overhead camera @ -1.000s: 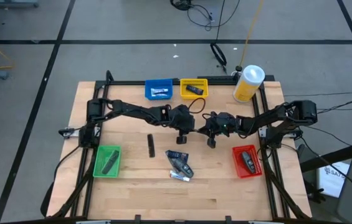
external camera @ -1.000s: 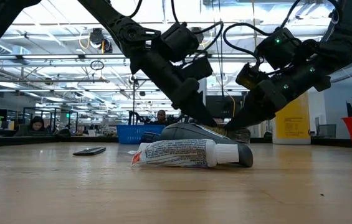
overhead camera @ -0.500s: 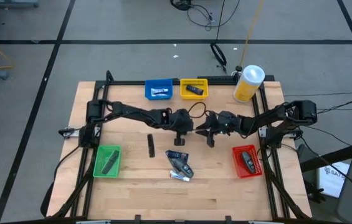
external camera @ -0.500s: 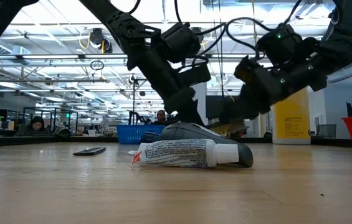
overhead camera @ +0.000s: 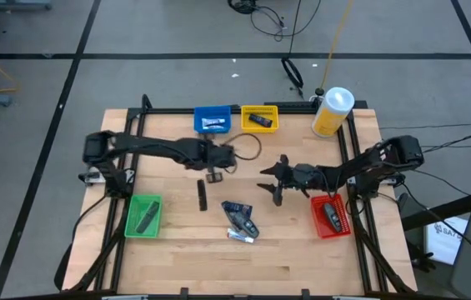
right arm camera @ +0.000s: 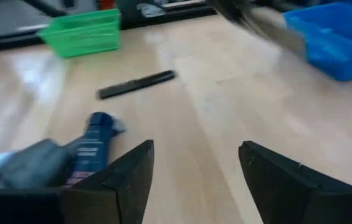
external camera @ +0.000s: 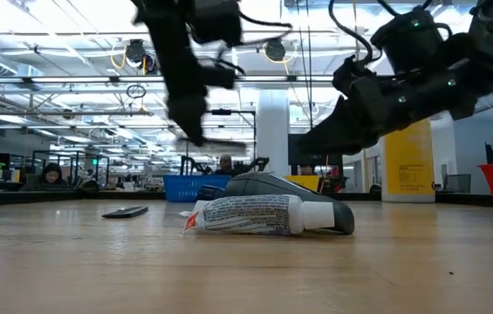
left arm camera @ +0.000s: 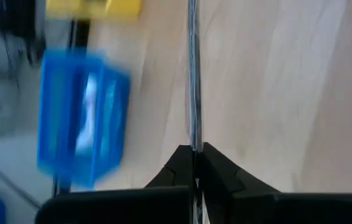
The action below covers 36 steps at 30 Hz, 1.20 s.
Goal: Pick & Place Travel size toiletries
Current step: Put the black hair comb into the green bin
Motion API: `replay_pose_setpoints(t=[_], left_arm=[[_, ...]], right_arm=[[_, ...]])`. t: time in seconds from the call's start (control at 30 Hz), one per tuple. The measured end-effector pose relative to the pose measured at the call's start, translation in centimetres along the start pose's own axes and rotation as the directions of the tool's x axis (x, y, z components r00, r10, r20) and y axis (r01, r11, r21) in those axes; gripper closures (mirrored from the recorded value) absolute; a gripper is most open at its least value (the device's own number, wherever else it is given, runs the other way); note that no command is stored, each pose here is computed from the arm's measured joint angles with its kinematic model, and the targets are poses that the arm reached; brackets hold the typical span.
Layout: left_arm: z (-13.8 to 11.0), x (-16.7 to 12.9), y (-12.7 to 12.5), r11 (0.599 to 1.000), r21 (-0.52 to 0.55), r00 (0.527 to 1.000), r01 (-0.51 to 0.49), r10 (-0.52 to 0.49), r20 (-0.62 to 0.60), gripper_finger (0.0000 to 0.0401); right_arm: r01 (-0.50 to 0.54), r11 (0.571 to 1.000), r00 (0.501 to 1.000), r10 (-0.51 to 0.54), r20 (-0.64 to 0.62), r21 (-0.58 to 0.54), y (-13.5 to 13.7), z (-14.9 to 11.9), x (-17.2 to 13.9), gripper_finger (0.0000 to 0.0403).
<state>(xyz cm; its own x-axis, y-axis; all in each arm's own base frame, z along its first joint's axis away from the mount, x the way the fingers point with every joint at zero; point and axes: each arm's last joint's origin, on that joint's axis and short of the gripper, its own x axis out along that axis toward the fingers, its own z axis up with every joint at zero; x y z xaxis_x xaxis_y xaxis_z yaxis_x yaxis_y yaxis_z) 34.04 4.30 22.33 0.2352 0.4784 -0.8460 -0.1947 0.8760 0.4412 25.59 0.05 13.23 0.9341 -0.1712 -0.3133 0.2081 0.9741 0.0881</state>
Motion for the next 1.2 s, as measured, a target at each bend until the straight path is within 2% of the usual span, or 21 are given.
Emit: replay_pose_setpoints(t=[0.13,0.23,0.4,0.57,0.7,0.77,0.8,0.87,0.97,1.07,1.13,1.2], left_arm=[[-2.9,-4.5,1.2,0.986,-0.167,0.995,-0.007,-0.01,-0.1,0.0391],[-5.8,-8.0,1.8,0.943,-0.334,0.979,0.01,-0.078,-0.19,0.0391],[-9.8,-12.7,1.2,0.795,-0.606,0.919,-0.005,-0.235,-0.316,0.0394],[-12.7,-15.5,-0.6,0.638,-0.77,0.896,0.02,-0.353,-0.269,0.0396],[-15.9,-15.6,-2.7,0.549,-0.831,0.874,-0.087,-0.358,-0.328,0.0392],[-17.3,-15.3,-3.9,0.491,-0.862,0.855,-0.126,-0.387,-0.345,0.0389],[-18.1,-15.0,-4.6,0.474,-0.869,0.845,-0.142,-0.399,-0.356,0.0389],[-19.2,-14.4,-6.1,0.433,-0.891,0.836,-0.136,-0.432,-0.338,0.0391],[-20.0,-13.8,-8.4,0.344,-0.936,0.826,-0.077,-0.503,-0.253,0.0397],[-21.0,-13.3,-10.0,0.273,-0.961,0.835,-0.05,-0.516,-0.19,0.0392],[-21.7,-12.8,-10.9,0.233,-0.97,0.838,-0.064,-0.516,-0.179,0.0386],[-22.5,-12.4,-11.5,0.211,-0.972,0.834,-0.101,-0.515,-0.198,0.0385]], right_arm=[[0.031,0.997,0.999,-0.029,0.023,-0.076,0.8,-0.6,0.3,0.0176],[0.028,0.995,1.0,-0.027,0.01,-0.096,0.8,-1.3,0.7,0.0182],[0.029,0.996,1.0,-0.03,-0.004,-0.088,0.8,-2.3,1.2,0.0188],[0.023,0.997,0.999,-0.022,0.024,-0.074,0.8,-2.4,1.5,0.0186],[0.023,0.997,0.999,-0.02,0.032,-0.072,0.8,-2.4,1.5,0.0188],[0.022,0.997,0.999,-0.019,0.044,-0.074,0.8,-2.3,1.5,0.0188],[0.023,0.997,0.998,-0.019,0.053,-0.078,0.8,-2.2,1.5,0.0187],[0.024,0.996,0.996,-0.016,0.083,-0.086,0.8,-1.9,1.5,0.0186],[0.035,0.994,0.99,-0.019,0.141,-0.107,0.6,-1.2,1.5,0.0187],[0.05,0.992,0.979,-0.025,0.204,-0.118,0.3,-0.6,1.5,0.0188],[0.061,0.991,0.971,-0.032,0.235,-0.119,0.0,-0.2,1.4,0.0187],[0.073,0.99,0.965,-0.04,0.259,-0.12,-0.2,0.0,1.4,0.0186]])
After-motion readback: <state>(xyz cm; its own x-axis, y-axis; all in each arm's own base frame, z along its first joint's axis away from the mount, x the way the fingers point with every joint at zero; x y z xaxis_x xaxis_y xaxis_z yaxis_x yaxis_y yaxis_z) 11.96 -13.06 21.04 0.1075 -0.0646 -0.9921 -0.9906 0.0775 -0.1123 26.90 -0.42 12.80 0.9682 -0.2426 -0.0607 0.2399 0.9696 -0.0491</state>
